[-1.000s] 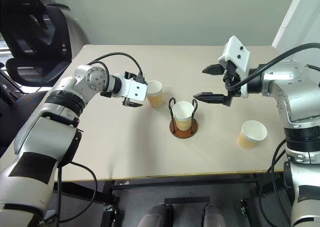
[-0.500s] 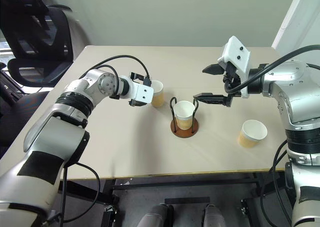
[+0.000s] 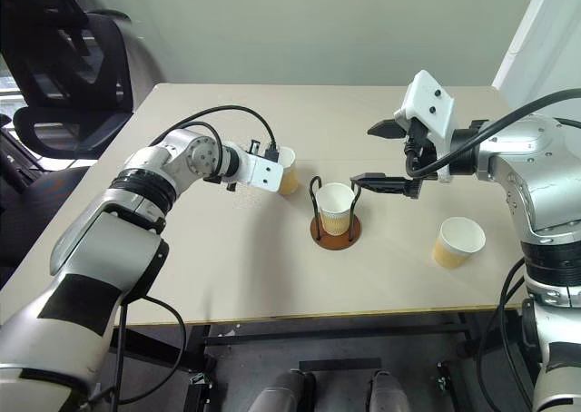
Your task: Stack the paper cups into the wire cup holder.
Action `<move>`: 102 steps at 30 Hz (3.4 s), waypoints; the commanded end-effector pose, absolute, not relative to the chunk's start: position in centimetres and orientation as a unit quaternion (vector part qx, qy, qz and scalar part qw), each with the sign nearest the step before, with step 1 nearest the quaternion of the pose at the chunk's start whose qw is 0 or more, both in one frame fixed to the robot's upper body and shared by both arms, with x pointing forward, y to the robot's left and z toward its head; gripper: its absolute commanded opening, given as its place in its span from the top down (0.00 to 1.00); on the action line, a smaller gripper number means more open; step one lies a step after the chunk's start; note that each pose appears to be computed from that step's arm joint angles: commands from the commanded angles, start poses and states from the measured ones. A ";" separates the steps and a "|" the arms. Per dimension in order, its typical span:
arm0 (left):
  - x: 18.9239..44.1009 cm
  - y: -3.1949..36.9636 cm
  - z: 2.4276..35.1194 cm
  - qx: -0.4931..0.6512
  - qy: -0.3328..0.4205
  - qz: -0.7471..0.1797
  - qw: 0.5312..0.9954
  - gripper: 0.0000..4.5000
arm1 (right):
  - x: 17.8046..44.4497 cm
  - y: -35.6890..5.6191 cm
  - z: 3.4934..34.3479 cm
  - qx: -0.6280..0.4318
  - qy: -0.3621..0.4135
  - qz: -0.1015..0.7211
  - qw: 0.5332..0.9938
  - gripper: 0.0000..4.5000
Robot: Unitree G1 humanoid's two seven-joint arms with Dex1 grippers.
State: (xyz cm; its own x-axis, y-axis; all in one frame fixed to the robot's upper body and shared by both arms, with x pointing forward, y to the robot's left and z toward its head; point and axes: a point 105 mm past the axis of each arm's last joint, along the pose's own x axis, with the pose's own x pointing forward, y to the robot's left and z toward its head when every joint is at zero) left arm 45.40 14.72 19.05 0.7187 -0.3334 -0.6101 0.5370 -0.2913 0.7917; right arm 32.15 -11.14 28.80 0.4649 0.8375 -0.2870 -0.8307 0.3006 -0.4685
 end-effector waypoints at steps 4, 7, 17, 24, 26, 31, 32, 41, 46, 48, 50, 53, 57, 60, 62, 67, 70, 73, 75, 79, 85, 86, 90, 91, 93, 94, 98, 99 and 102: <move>45.5 14.7 19.6 0.723 0.072 -0.363 0.583 0.99 | 31.8 -11.5 30.1 -0.296 -0.028 0.504 0.811 0.00; 45.5 14.7 19.7 0.723 0.074 -0.365 0.582 0.99 | 31.9 -11.6 30.0 -0.296 -0.025 0.503 0.812 0.00; 44.2 15.2 22.2 0.687 0.095 -0.415 0.589 0.99 | 31.9 -12.4 29.2 -0.301 -0.001 0.510 0.806 0.00; 42.6 14.5 25.9 0.613 0.088 -0.472 0.628 0.99 | 31.4 -13.8 27.2 -0.325 0.037 0.530 0.782 0.00; 42.1 14.2 27.2 0.597 0.083 -0.488 0.632 0.99 | 31.3 -14.1 26.9 -0.333 0.042 0.535 0.776 0.00; 41.1 13.1 29.7 0.588 0.068 -0.510 0.625 0.99 | 31.5 -14.5 26.6 -0.339 0.049 0.542 0.768 0.00; 40.9 12.8 30.3 0.587 0.064 -0.513 0.624 0.99 | 31.5 -14.5 26.6 -0.339 0.050 0.543 0.766 0.00; 39.1 10.4 33.3 0.587 0.051 -0.555 0.587 0.99 | 31.1 -15.0 26.3 -0.340 0.071 0.557 0.755 0.00; 38.3 8.5 34.5 0.605 0.047 -0.566 0.558 0.99 | 30.7 -15.6 26.4 -0.343 0.087 0.562 0.747 0.00; 38.1 7.9 34.9 0.606 0.040 -0.569 0.554 0.99 | 30.6 -15.7 26.4 -0.344 0.091 0.565 0.745 0.00; 37.9 7.0 35.4 0.605 0.029 -0.573 0.552 0.99 | 30.6 -15.8 26.4 -0.343 0.092 0.566 0.744 0.00; 37.5 5.8 35.9 0.604 0.015 -0.580 0.546 0.99 | 30.4 -15.8 26.4 -0.343 0.095 0.568 0.742 0.00; 37.3 4.9 35.7 0.602 0.013 -0.590 0.537 0.99 | 30.2 -16.1 26.4 -0.341 0.101 0.569 0.742 0.00; 37.2 4.4 35.5 0.605 0.015 -0.596 0.528 0.99 | 30.1 -16.2 26.4 -0.340 0.106 0.570 0.741 0.00; 37.1 4.0 35.2 0.609 0.018 -0.599 0.520 0.99 | 30.0 -16.2 26.3 -0.339 0.108 0.570 0.740 0.00; 36.8 3.2 34.5 0.606 0.023 -0.613 0.506 0.99 | 29.7 -16.2 26.3 -0.337 0.113 0.574 0.738 0.00; 36.3 2.2 34.3 0.597 0.016 -0.629 0.498 0.99 | 29.5 -16.2 26.2 -0.336 0.118 0.577 0.736 0.00; 35.9 1.9 34.0 0.590 0.018 -0.642 0.489 0.99 | 29.4 -16.1 26.1 -0.336 0.120 0.577 0.734 0.00; 35.5 1.8 33.9 0.586 0.020 -0.650 0.483 0.99 | 29.3 -16.1 26.1 -0.336 0.122 0.578 0.734 0.00; 35.0 2.1 33.5 0.589 0.033 -0.659 0.467 0.99 | 29.2 -16.2 26.0 -0.335 0.124 0.578 0.734 0.00; 34.6 3.2 32.4 0.597 0.065 -0.666 0.441 0.99 | 29.3 -16.3 26.0 -0.336 0.124 0.577 0.734 0.00; 34.5 3.2 32.3 0.598 0.068 -0.668 0.439 0.99 | 29.3 -16.3 26.0 -0.337 0.124 0.577 0.734 0.00; 34.3 3.3 31.9 0.597 0.077 -0.673 0.429 0.99 | 29.4 -16.3 26.0 -0.337 0.123 0.578 0.733 0.00; 34.3 3.3 31.8 0.597 0.078 -0.675 0.426 0.99 | 29.4 -16.3 26.1 -0.337 0.122 0.578 0.733 0.00; 34.3 3.3 31.5 0.598 0.081 -0.676 0.421 0.99 | 29.4 -16.3 26.1 -0.338 0.121 0.578 0.733 0.00; 34.3 3.4 31.5 0.599 0.083 -0.677 0.420 0.99 | 29.4 -16.3 26.1 -0.338 0.121 0.578 0.733 0.00; 34.6 3.6 31.2 0.606 0.089 -0.672 0.416 0.99 | 29.3 -16.3 26.1 -0.337 0.120 0.578 0.734 0.00; 34.7 3.7 31.1 0.610 0.090 -0.669 0.415 0.99 | 29.3 -16.3 26.1 -0.338 0.120 0.577 0.734 0.00; 34.9 4.0 31.0 0.619 0.094 -0.663 0.411 0.99 | 29.3 -16.3 26.0 -0.337 0.120 0.577 0.734 0.00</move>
State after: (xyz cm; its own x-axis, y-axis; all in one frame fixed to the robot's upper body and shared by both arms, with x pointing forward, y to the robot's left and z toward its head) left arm 35.17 3.69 29.73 0.0790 -0.4494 -0.8898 0.6805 -0.6279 0.3776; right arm 29.70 -16.26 24.86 0.2834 0.7630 -0.5810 -0.9437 0.1141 -0.3104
